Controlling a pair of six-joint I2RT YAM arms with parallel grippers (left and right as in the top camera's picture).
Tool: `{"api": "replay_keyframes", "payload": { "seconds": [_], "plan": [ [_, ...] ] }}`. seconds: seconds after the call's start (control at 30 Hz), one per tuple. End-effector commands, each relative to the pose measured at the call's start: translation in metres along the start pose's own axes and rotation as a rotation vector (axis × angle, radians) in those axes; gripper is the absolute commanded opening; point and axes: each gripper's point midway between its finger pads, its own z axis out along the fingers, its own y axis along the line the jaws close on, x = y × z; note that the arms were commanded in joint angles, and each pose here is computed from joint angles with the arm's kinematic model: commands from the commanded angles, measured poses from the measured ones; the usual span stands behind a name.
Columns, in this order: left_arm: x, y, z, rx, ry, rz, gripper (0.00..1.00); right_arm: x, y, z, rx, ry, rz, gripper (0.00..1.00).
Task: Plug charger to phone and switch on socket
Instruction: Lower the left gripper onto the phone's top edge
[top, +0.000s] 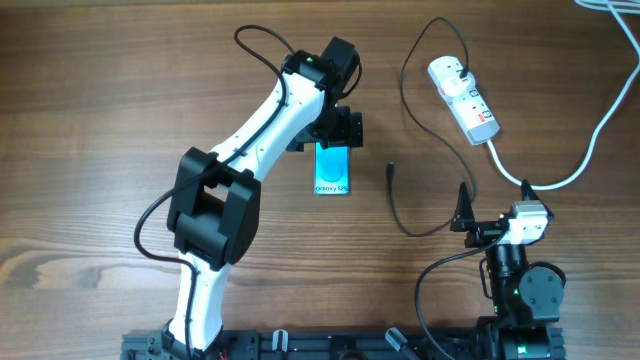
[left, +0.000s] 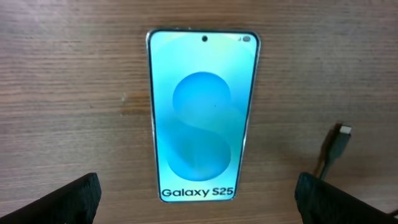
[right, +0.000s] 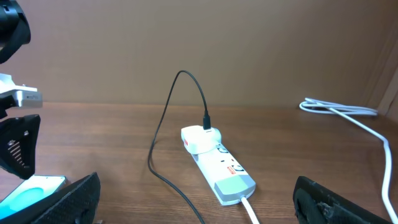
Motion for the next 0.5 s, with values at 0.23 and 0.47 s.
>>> {"api": "replay_keyframes", "payload": {
  "seconds": [0.23,0.47],
  "plan": [
    [0.006,-0.003,0.032,0.028,0.018,-0.01,1.0,-0.001,-0.001,0.0,0.001,-0.007,-0.003,1.0],
    [0.005,-0.004,0.037,0.033,0.009,-0.01,1.0,-0.001,-0.001,0.0,0.001,-0.007,-0.002,1.0]
  ]
}}
